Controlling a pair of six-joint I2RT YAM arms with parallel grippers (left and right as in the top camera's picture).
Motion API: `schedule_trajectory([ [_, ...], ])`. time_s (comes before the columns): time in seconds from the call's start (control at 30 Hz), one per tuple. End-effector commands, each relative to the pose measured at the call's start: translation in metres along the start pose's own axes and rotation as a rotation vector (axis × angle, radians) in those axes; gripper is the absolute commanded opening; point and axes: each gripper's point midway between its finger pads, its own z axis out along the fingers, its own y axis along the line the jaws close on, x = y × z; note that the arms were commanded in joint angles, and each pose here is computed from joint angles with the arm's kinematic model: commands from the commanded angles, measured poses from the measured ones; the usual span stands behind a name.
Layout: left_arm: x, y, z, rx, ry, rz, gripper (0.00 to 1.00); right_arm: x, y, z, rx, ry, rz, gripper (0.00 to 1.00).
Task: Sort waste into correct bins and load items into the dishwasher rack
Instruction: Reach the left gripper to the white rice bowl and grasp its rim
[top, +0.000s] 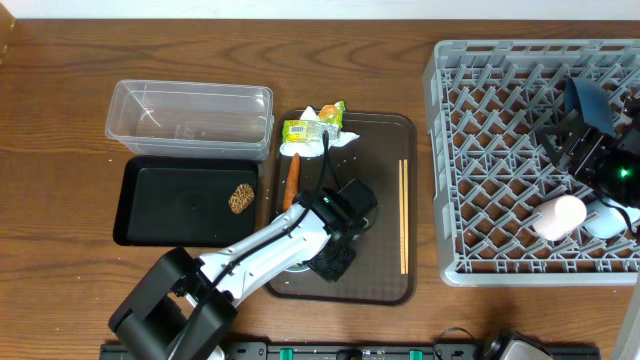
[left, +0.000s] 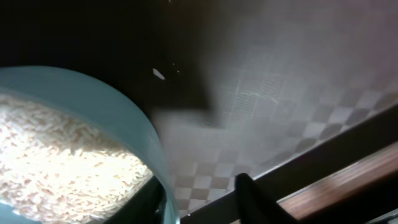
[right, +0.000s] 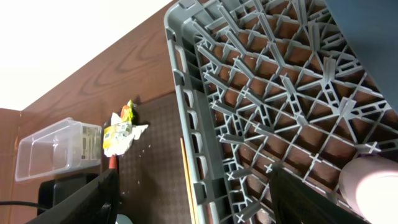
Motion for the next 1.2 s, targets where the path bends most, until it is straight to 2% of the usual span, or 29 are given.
schedule_trajectory([
  [0.0, -0.003, 0.004, -0.003, -0.024, -0.013, 0.000, 0.21, -0.001, 0.004, 0.001, -0.009, -0.001, -0.002, 0.68],
  [0.03, -0.004, 0.002, -0.003, -0.015, -0.020, 0.001, 0.11, -0.001, 0.004, 0.001, -0.009, -0.003, 0.000, 0.68],
  [0.1, -0.006, 0.002, -0.003, -0.011, -0.026, 0.002, 0.06, -0.002, 0.005, 0.001, -0.009, -0.005, 0.006, 0.68],
  [0.43, -0.009, 0.002, 0.001, -0.012, -0.035, 0.050, 0.06, -0.002, 0.005, 0.001, -0.010, -0.006, 0.006, 0.68],
  [0.77, -0.004, 0.004, 0.014, -0.018, 0.018, 0.044, 0.07, -0.003, 0.005, 0.001, -0.010, -0.009, 0.003, 0.68],
  [0.83, -0.003, 0.004, 0.014, -0.019, 0.022, 0.044, 0.15, -0.003, 0.005, 0.001, -0.010, -0.009, 0.003, 0.68],
  [0.87, -0.003, 0.004, 0.014, -0.019, 0.023, 0.044, 0.23, -0.003, 0.005, 0.001, -0.010, -0.009, 0.003, 0.67],
  [0.97, -0.003, 0.004, 0.014, -0.019, 0.024, 0.044, 0.26, -0.003, 0.005, 0.001, -0.010, -0.009, 0.003, 0.68],
  [1.1, -0.003, 0.004, 0.014, -0.020, 0.024, 0.044, 0.26, -0.003, 0.005, 0.001, -0.010, -0.009, 0.003, 0.67],
  [1.13, -0.003, 0.004, 0.014, -0.019, 0.024, 0.048, 0.24, -0.003, 0.005, 0.001, -0.010, -0.009, 0.003, 0.68],
  [1.17, -0.003, 0.004, 0.014, -0.019, 0.025, 0.052, 0.19, -0.003, 0.005, 0.001, -0.010, -0.009, 0.003, 0.68],
])
